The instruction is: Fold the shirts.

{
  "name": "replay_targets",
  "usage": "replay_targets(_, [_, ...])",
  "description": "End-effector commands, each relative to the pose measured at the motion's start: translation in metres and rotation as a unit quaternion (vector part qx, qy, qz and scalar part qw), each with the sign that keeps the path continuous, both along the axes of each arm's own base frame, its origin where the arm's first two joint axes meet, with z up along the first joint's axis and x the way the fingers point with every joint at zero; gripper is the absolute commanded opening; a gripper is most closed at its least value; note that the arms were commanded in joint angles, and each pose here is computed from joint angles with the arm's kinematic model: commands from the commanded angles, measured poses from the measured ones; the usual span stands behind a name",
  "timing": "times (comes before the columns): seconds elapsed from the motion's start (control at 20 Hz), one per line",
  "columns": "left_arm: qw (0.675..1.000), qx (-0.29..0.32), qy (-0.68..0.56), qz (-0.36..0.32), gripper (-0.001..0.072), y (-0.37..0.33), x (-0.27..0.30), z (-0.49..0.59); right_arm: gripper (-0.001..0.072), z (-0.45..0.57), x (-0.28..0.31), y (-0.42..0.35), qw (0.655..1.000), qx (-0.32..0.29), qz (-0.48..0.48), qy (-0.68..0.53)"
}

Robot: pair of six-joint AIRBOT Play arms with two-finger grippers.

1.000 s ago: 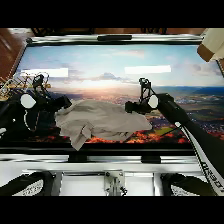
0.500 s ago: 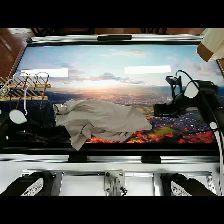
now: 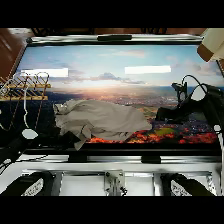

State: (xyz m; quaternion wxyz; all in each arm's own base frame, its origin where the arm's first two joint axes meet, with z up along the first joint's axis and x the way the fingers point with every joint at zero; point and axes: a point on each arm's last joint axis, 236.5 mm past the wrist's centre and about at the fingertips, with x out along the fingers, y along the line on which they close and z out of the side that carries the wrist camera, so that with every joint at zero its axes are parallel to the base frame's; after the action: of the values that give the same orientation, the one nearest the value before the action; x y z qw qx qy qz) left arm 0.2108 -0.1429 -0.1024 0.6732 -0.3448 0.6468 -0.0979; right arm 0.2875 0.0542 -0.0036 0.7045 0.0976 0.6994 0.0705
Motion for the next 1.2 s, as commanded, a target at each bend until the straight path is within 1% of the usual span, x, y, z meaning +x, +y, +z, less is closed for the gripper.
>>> replay_targets(0.0, [0.999,0.007,-0.031,0.025,0.0240,-0.004,0.019,-0.005,0.0660,-0.034,-0.016,0.012,1.000,0.008,-0.008,0.021])
replay_targets(0.05, [0.999,0.008,-0.041,0.016,0.0085,-0.004,0.022,-0.002,0.0659,-0.046,-0.017,0.016,1.000,0.008,-0.015,0.017])
replay_targets(0.1, [0.999,0.006,-0.054,-0.002,0.0034,-0.006,0.023,0.003,0.0659,-0.054,-0.015,0.020,1.000,0.011,-0.027,0.008])
replay_targets(0.25, [0.992,0.003,-0.098,-0.076,0.0033,-0.014,0.025,0.020,0.0659,-0.070,-0.004,0.046,0.998,0.042,-0.044,-0.015])
replay_targets(0.45, [0.991,-0.003,-0.103,-0.087,0.0033,-0.017,0.026,0.029,0.0656,-0.094,0.009,0.068,0.998,0.039,-0.025,-0.031])
replay_targets(0.5, [0.990,-0.003,-0.109,-0.087,0.0033,-0.018,0.028,0.032,0.0622,-0.096,0.012,0.072,0.998,0.038,-0.021,-0.037])
replay_targets(0.55, [0.988,0.000,-0.120,-0.093,0.0033,-0.017,0.031,0.036,0.0435,-0.095,0.016,0.072,0.998,0.037,-0.021,-0.047])
replay_targets(0.6, [0.984,0.003,-0.141,-0.108,0.0033,-0.018,0.036,0.042,0.0201,-0.091,0.022,0.072,0.997,0.039,-0.026,-0.060])
replay_targets(0.65, [0.981,0.006,-0.156,-0.119,0.0033,-0.017,0.040,0.049,0.0080,-0.082,0.028,0.073,0.996,0.042,-0.031,-0.076])
replay_targets(0.75, [0.976,0.016,-0.176,-0.129,0.0032,-0.011,0.051,0.066,0.0065,-0.052,0.043,0.075,0.991,0.049,-0.023,-0.123])
replay_targets(0.9, [0.955,0.061,-0.244,-0.157,0.0031,0.013,0.077,0.126,0.0065,0.021,0.061,0.068,0.975,0.039,0.005,-0.221])
replay_targets(0.95, [0.941,0.076,-0.291,-0.153,0.0031,0.021,0.091,0.168,0.0065,0.053,0.065,0.067,0.963,0.035,0.029,-0.266])
replay_targets(1.0, [0.917,0.100,-0.361,-0.139,0.0031,0.033,0.105,0.228,0.0065,0.092,0.068,0.067,0.945,0.031,0.057,-0.320])
replay_targets(1.05, [0.883,0.124,-0.436,-0.117,0.0031,0.043,0.113,0.295,0.0065,0.142,0.071,0.066,0.919,0.028,0.076,-0.385])
replay_targets(1.15, [0.787,0.183,-0.585,-0.066,0.0030,0.064,0.095,0.444,0.0065,0.259,0.064,0.059,0.850,0.030,0.066,-0.521])
